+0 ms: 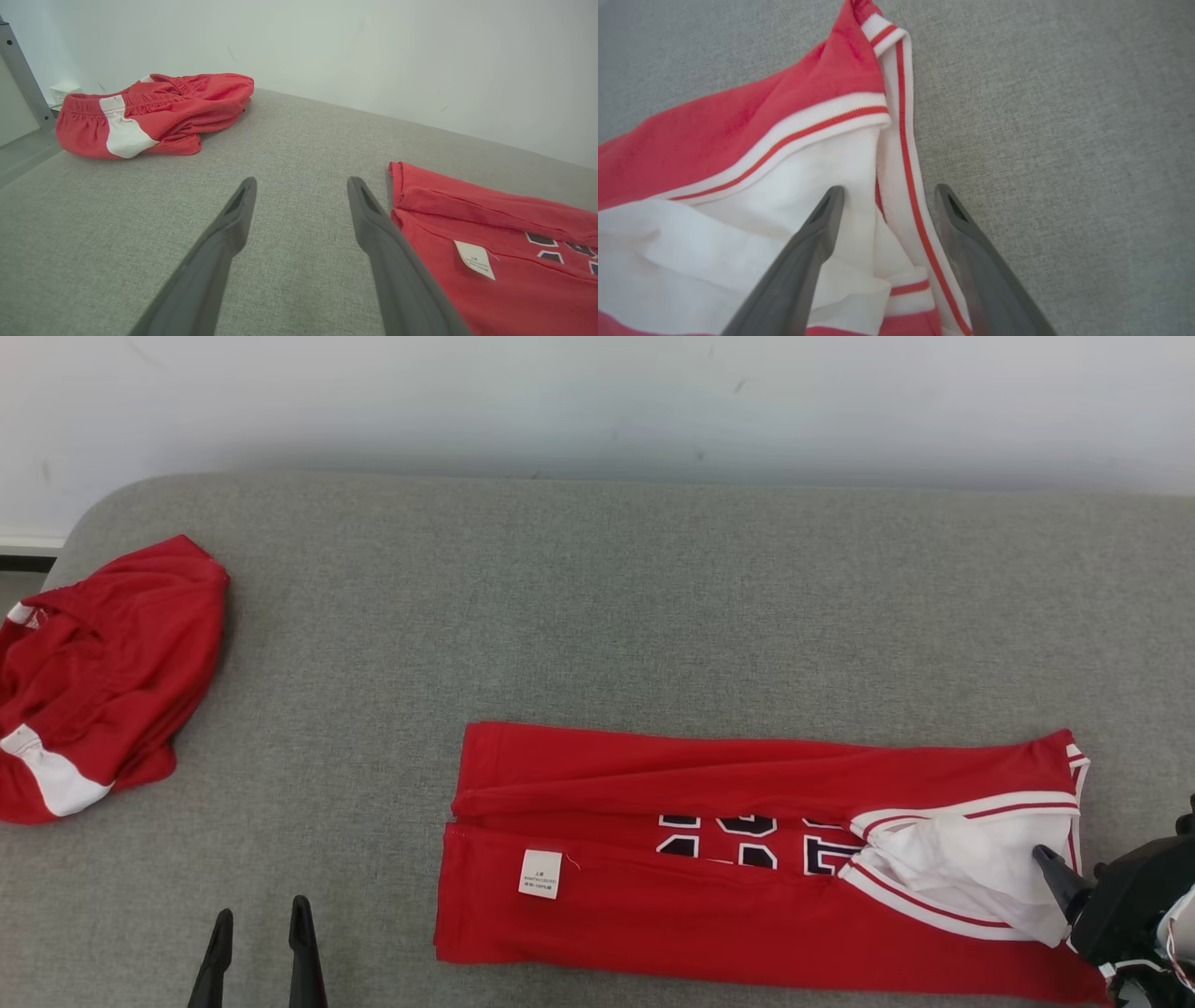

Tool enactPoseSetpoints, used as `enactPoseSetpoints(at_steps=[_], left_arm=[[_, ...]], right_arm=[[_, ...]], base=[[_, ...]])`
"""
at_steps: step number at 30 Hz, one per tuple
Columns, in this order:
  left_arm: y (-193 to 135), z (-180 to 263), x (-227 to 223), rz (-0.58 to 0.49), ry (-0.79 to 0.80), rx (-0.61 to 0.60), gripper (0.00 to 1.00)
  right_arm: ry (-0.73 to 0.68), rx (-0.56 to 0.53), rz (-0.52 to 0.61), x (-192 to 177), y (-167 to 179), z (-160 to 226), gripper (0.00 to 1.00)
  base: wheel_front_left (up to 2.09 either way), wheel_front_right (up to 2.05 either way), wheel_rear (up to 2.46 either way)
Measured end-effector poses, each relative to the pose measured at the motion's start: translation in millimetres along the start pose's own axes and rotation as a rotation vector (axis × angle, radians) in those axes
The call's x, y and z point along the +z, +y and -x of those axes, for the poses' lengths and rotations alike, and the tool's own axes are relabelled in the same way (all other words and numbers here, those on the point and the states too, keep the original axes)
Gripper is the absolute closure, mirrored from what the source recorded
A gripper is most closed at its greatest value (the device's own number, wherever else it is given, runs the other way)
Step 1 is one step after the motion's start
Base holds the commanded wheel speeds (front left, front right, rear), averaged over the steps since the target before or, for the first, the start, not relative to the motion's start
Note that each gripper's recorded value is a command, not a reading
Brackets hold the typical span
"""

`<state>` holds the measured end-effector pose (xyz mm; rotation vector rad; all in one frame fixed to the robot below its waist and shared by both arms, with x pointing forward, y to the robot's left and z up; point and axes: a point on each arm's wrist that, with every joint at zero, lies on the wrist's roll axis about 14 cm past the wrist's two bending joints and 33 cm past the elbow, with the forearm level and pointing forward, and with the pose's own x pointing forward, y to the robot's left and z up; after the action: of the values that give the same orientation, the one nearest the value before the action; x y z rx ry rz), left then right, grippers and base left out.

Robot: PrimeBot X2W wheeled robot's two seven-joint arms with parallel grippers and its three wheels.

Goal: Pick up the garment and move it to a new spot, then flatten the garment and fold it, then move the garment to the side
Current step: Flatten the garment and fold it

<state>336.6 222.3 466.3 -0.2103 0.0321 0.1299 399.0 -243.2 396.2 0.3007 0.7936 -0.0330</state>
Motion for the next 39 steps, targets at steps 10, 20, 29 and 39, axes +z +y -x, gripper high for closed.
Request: enactPoseSetpoints(at_steps=[10, 20, 29, 39], left_arm=[[1, -4, -3, -0.015, 0.012, 0.006, 0.00], [3, -6, -2, -0.016, 0.008, 0.010, 0.00], [-6, -11, -3, -0.008, 0.007, -0.018, 0.00], [-15, -16, 4, -0.004, -0.017, -0.041, 0.00]], right_arm=[[0.075, -0.020, 0.042, -11, 0, -18, 0.00], [0.117, -0.010, 0.098, -17, 7, -26, 1.00], [-0.009, -0.096, 0.071, 16, -26, -14, 1.00], [-0.088, -0.313, 0.059, 44, -99, 24, 1.00]], base=[[0.00, 0.00, 0.00], [0.00, 0.00, 0.00], [0.00, 0.00, 0.00], [0.00, 0.00, 0.00]])
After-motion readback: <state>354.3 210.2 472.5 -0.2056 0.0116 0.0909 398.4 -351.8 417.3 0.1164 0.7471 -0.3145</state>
